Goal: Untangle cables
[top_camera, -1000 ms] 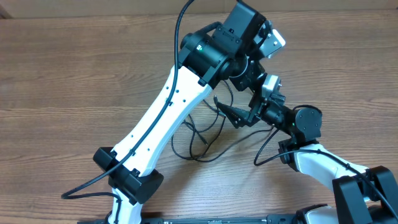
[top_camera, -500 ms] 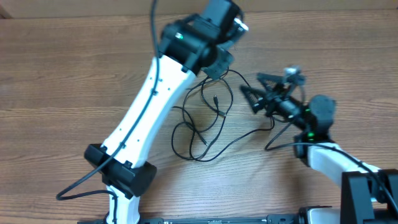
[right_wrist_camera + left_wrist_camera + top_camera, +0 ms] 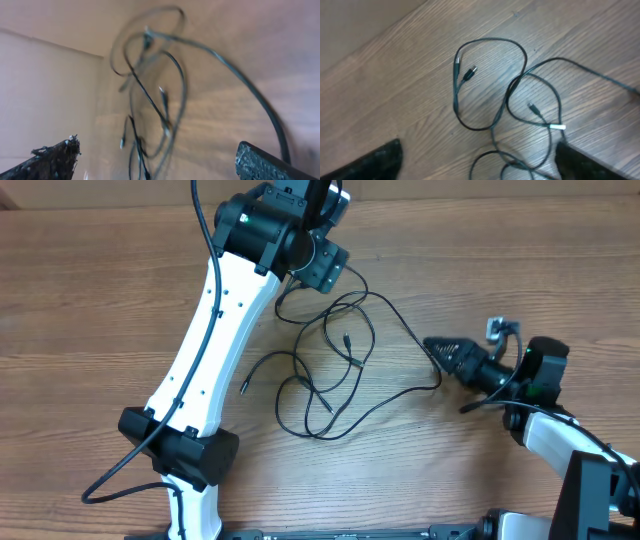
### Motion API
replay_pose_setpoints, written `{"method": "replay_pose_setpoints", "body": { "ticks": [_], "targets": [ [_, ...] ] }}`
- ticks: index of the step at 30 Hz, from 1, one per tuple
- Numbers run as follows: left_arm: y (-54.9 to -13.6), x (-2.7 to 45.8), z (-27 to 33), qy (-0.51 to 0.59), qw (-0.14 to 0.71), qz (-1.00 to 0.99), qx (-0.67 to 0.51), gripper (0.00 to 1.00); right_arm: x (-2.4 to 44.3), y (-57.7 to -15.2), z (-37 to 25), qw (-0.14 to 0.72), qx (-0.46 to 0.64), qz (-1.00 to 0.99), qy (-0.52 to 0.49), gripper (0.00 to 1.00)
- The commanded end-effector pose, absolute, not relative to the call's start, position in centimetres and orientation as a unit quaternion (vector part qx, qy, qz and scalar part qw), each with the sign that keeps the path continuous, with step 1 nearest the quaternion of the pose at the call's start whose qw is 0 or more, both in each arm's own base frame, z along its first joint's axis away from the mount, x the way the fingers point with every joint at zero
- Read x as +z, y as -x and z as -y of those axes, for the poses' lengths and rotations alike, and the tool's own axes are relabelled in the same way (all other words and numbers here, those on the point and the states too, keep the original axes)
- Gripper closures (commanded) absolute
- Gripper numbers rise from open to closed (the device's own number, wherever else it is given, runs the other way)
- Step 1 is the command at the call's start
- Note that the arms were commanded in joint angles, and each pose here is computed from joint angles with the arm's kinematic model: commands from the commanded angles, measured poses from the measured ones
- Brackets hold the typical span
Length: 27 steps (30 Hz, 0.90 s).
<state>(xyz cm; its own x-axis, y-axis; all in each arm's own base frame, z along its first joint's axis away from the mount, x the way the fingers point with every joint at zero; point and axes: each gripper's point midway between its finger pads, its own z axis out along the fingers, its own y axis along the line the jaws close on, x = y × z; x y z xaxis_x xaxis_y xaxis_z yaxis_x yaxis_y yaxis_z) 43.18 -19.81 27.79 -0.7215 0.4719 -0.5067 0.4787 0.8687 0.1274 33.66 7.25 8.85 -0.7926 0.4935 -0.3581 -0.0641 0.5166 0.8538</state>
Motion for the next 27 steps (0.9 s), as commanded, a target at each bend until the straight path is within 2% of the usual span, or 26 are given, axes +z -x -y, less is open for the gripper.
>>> {"method": "replay_pose_setpoints", "body": {
  "ticks": [1,11,18,27],
  "targets": [
    [-43.5,28.0,19.9,-0.258,0.277,-0.925,-0.010,0.00,7.8,-33.1,-6.9,0.289,0.449,-0.836,-0.127,0.00],
    [-43.5,28.1,19.9,-0.259,0.277,-0.925,-0.009,0.00,4.4,-30.7,-6.4,0.208,0.416,-0.863,-0.200,0.00],
    [-43.4,28.0,19.9,-0.259,0.276,-0.926,-0.010,0.00,2.9,-29.6,-5.8,0.180,0.384,-0.877,-0.227,0.00],
    [-43.4,28.0,19.9,-0.259,0.276,-0.926,-0.010,0.00,3.7,-27.4,-8.1,0.116,0.449,-0.857,-0.223,0.00]
  ]
}}
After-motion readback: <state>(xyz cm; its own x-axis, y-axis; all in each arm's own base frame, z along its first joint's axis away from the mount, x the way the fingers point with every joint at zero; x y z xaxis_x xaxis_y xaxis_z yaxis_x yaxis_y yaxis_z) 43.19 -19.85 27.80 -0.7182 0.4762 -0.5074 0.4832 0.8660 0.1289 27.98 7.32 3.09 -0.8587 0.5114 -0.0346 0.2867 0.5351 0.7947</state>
